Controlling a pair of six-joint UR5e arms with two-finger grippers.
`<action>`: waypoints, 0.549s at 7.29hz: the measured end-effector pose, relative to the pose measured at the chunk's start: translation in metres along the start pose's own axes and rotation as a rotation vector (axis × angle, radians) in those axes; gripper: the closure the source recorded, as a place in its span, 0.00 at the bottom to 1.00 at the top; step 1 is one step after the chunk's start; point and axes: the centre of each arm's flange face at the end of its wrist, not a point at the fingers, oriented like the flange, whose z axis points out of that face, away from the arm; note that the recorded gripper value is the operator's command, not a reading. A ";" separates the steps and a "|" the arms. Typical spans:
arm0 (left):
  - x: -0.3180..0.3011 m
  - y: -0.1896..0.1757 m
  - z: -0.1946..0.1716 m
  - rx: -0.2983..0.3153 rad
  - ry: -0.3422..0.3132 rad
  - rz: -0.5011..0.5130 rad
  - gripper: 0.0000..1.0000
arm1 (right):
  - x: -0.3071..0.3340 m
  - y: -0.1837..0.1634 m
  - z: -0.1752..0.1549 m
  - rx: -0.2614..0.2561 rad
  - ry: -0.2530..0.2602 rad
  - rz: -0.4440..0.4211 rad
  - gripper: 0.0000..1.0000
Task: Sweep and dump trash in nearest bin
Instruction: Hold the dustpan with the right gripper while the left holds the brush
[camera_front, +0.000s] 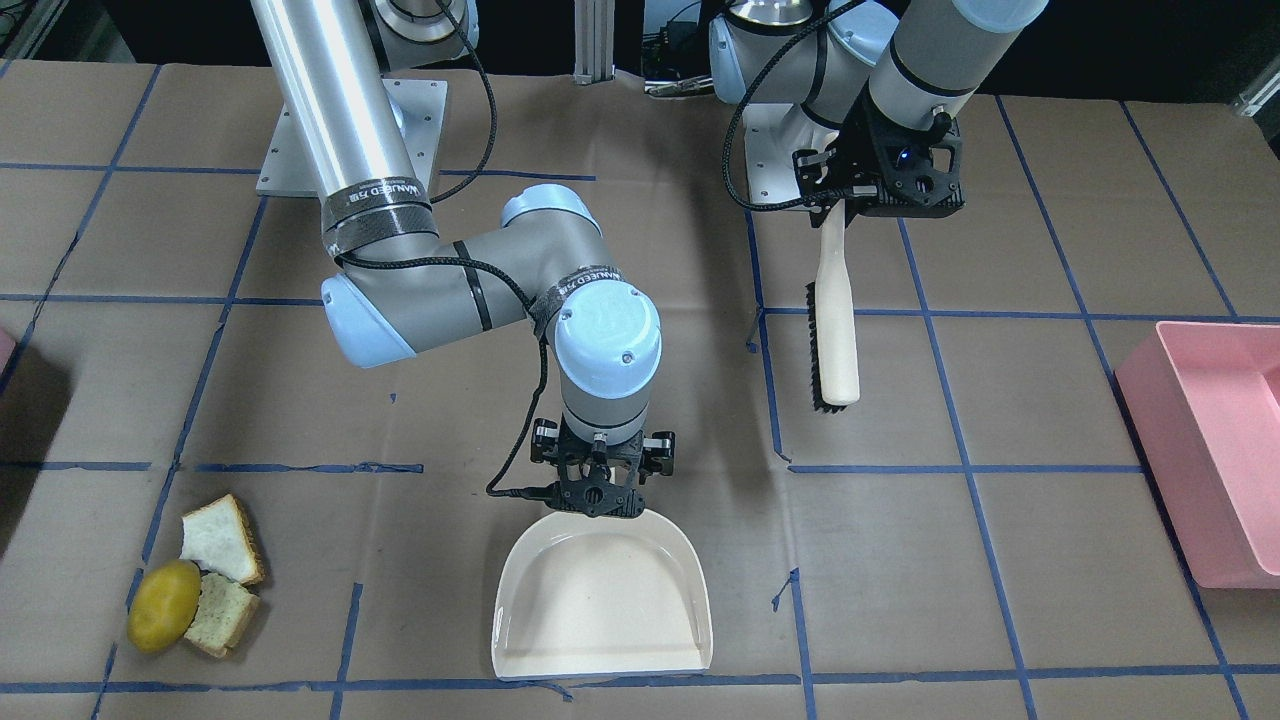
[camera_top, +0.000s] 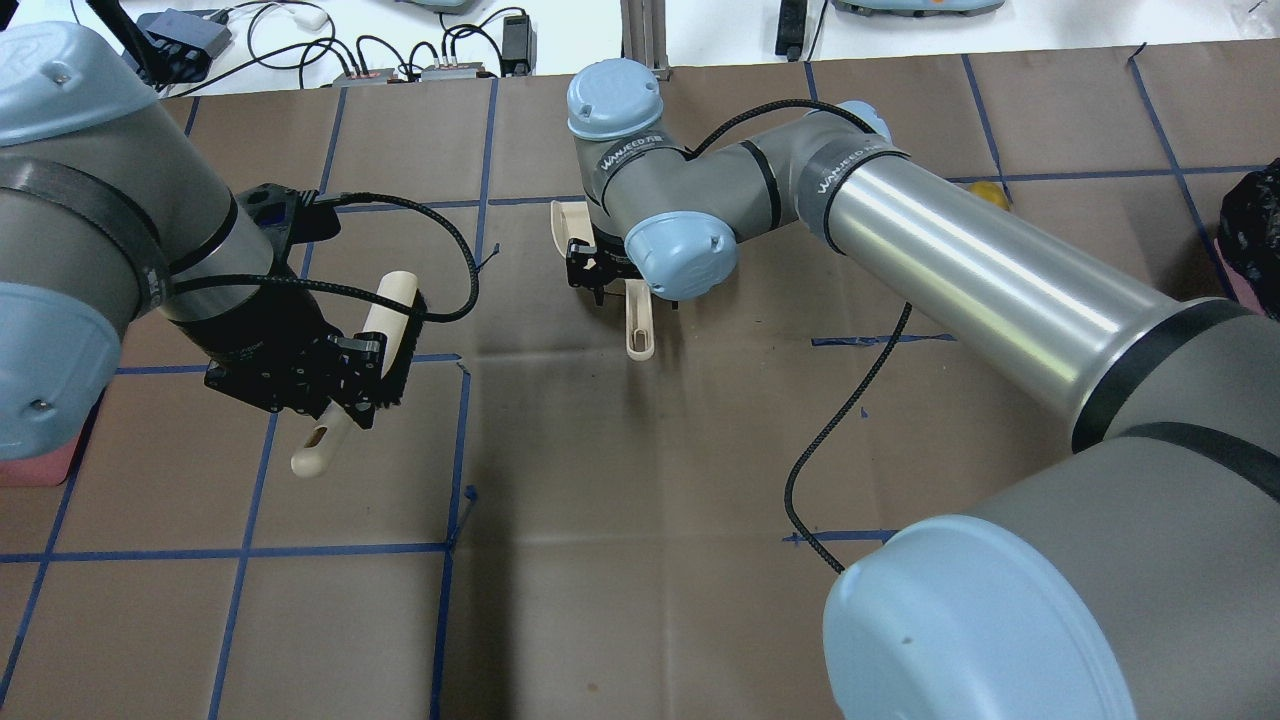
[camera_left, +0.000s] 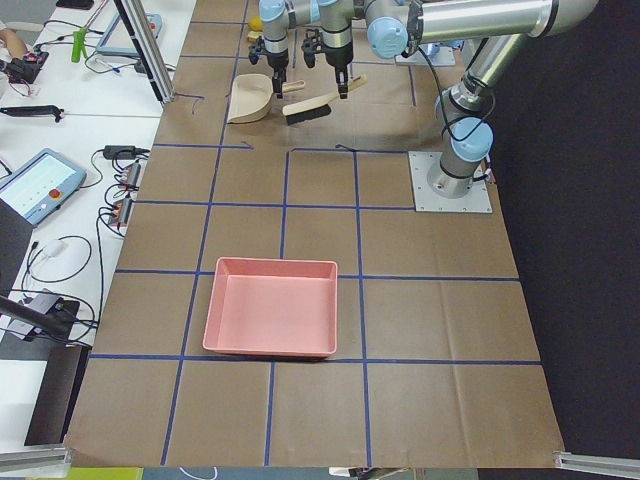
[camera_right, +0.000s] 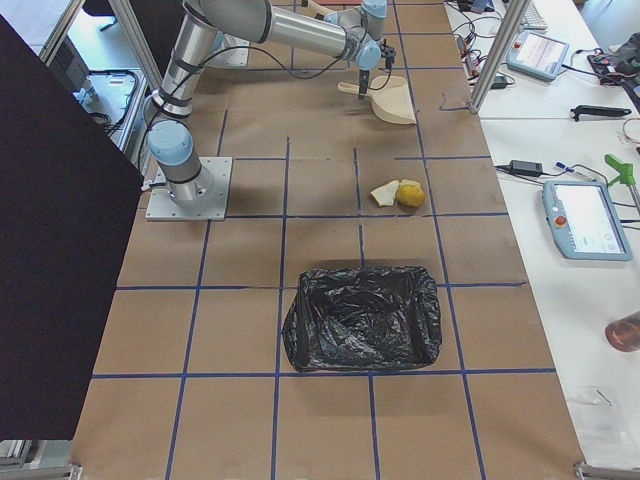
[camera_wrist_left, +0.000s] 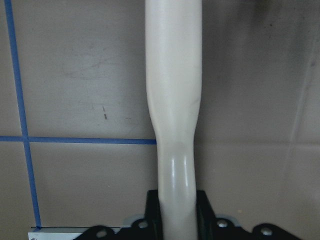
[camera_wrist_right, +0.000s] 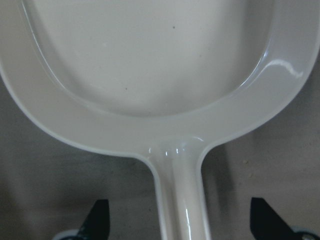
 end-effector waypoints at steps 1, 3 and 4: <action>0.000 0.000 0.000 -0.001 0.000 0.000 1.00 | 0.000 0.000 0.000 0.000 0.001 -0.002 0.69; 0.000 0.001 0.001 -0.013 0.002 0.000 1.00 | 0.003 0.000 0.000 -0.014 0.010 -0.005 0.93; 0.000 0.002 0.001 -0.016 0.003 -0.001 1.00 | 0.004 -0.001 -0.001 -0.021 0.014 -0.005 0.94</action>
